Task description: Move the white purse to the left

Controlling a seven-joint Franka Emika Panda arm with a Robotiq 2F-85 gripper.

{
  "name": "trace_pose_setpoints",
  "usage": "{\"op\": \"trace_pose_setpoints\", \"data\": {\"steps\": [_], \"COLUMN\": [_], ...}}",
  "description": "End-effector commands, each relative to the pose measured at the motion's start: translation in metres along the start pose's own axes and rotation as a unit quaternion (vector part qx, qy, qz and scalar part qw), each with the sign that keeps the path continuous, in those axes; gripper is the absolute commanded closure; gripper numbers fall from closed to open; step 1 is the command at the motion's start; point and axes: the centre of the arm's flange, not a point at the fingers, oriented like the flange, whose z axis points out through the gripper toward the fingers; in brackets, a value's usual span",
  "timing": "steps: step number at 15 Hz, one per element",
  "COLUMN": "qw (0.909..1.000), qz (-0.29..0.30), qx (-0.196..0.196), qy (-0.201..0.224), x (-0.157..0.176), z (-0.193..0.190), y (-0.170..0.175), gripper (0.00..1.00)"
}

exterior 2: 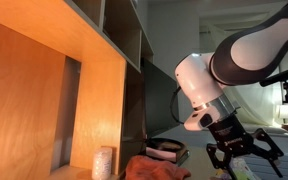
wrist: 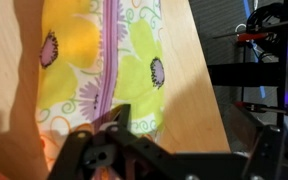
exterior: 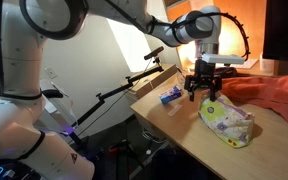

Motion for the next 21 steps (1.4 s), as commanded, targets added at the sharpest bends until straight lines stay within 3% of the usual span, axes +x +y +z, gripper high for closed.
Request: {"op": "trace_pose_setpoints", "data": {"steps": [1,12,17,21], "qw": [0.9996,0.9972,0.9978,0.9918], "qz": [0.01,0.005,-0.011,-0.06], "qx": [-0.012,-0.044,-0.046,-0.111], "qy": [-0.023,-0.061,-0.047,-0.021], "x": [0.0,0.004,0.005,0.001], "z": [-0.011,-0.024,-0.022,-0.012], "y": [0.005,0.006,0.01,0.018], "gripper": [0.0,0.0,0.0,0.0]}}
